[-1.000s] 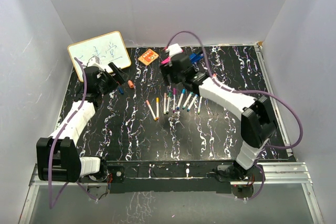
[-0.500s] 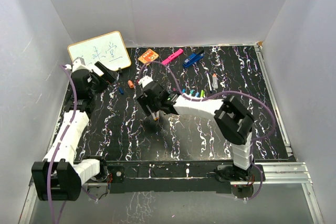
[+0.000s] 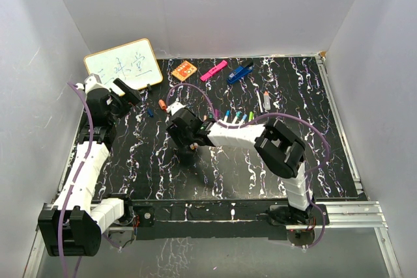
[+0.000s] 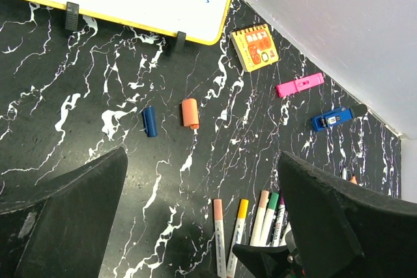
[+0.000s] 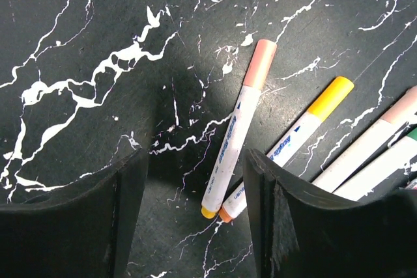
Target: Open the pen caps
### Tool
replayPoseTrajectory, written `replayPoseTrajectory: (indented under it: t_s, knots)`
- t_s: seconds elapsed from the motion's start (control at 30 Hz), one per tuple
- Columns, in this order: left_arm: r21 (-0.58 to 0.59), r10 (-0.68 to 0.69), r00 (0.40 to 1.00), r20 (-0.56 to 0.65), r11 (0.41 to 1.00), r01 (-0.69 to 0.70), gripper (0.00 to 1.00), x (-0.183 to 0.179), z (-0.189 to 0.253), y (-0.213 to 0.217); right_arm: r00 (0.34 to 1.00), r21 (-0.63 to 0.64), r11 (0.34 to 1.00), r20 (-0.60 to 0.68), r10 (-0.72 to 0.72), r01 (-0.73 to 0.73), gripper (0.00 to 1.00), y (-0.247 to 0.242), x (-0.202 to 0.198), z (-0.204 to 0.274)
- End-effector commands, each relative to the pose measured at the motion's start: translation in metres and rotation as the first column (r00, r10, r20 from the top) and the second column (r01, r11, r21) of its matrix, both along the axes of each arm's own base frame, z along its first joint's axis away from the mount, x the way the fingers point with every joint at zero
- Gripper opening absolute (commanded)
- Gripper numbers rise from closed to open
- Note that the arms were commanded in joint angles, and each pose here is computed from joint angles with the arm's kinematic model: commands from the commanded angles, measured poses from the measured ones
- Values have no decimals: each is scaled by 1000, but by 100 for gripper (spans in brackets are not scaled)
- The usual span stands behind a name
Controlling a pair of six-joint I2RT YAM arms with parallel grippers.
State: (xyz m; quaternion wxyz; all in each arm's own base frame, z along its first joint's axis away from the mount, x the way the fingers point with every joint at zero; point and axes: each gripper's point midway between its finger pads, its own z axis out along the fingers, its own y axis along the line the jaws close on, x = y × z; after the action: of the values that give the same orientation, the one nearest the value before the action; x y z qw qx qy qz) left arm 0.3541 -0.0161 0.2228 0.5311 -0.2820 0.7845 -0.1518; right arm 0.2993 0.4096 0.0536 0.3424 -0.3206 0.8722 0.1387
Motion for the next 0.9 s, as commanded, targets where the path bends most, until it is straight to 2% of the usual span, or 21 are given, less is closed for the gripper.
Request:
replayPoseTrajectory:
  t_s: [0.0, 0.4, 0.77, 0.87]
  knots:
    - [21, 12, 1000, 13, 1000, -12, 99, -2, 6, 5, 999, 57, 998, 42, -16, 14, 57, 17, 15, 12]
    - [23, 10, 1000, 10, 1000, -11, 98, -3, 4, 5, 999, 30, 999, 40, -28, 27, 52, 17, 19, -3]
    - [17, -4, 1000, 27, 1000, 3, 98, -6, 11, 2, 999, 16, 999, -6, -38, 38, 26, 13, 12, -18]
    - [10, -35, 998, 46, 999, 35, 98, -9, 15, -3, 999, 10, 999, -19, -38, 39, 15, 11, 10, -23]
